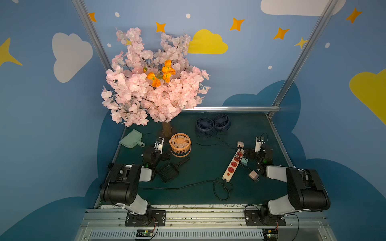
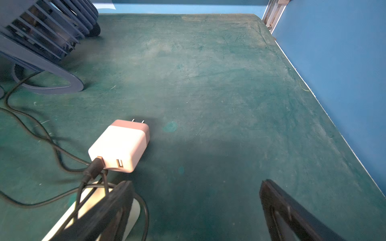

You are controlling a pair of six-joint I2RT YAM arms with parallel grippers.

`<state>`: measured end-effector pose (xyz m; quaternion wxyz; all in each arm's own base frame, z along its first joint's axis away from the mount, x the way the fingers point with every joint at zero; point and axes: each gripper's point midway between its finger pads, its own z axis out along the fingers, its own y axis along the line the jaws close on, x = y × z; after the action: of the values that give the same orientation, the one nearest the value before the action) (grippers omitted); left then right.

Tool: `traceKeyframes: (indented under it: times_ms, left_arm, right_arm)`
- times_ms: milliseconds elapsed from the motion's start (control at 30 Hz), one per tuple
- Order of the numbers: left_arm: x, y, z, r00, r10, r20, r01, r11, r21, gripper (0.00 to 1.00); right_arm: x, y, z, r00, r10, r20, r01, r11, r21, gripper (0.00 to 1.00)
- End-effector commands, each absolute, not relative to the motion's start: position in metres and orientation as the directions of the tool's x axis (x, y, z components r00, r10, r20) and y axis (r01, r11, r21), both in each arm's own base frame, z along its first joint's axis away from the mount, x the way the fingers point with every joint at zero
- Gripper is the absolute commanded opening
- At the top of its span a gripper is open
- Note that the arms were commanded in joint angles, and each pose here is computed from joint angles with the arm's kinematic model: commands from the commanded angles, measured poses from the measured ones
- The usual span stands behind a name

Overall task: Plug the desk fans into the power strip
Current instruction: Pick up the plug from the center of the board.

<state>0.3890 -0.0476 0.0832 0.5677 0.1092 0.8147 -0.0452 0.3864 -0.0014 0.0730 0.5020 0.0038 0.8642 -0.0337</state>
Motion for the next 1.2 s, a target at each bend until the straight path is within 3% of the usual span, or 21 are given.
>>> traceKeyframes:
  times_ms: [0,467,633,733,800,900,1000,1167]
  left_arm:
    - [0.391,-0.050,0.087,-0.315,0.132,-0.940,0.241,0.969,0.055,1.00]
    - [0.391,-0.044,0.091,-0.310,0.099,-0.946,0.222,0.975,0.029,1.00]
    - [0.370,-0.035,0.135,-0.225,0.093,-0.970,0.157,0.986,0.058,1.00]
    - [0.356,-0.039,0.172,-0.221,0.063,-0.973,0.154,0.988,0.029,1.00]
    - [0.348,-0.046,0.194,-0.247,0.020,-0.969,0.169,0.985,-0.022,1.00]
    - [0.329,-0.073,0.216,-0.294,-0.070,-0.953,0.242,0.959,-0.145,1.00]
    - [0.310,-0.110,0.221,-0.342,-0.072,-0.937,0.348,0.916,-0.198,1.00]
    - [0.284,-0.162,0.220,-0.419,-0.033,-0.907,0.468,0.848,-0.248,1.00]
  right_arm:
    - [0.392,0.001,0.086,-0.467,-0.024,-0.884,0.036,0.998,-0.046,0.98]
    - [0.393,-0.005,0.090,-0.457,-0.024,-0.889,0.048,0.998,-0.052,0.98]
    - [0.386,-0.027,0.152,-0.345,0.095,-0.934,0.215,0.976,0.020,0.98]
    - [0.364,-0.025,0.188,-0.361,0.209,-0.909,0.241,0.962,0.126,0.98]
    - [0.342,-0.025,0.184,-0.409,0.354,-0.841,0.320,0.919,0.231,0.98]
    - [0.316,-0.004,0.174,-0.506,0.418,-0.755,0.280,0.907,0.314,0.97]
    - [0.284,0.002,0.141,-0.634,0.456,-0.624,0.355,0.889,0.289,0.97]
    - [0.254,0.000,0.106,-0.702,0.542,-0.462,0.471,0.840,0.269,0.98]
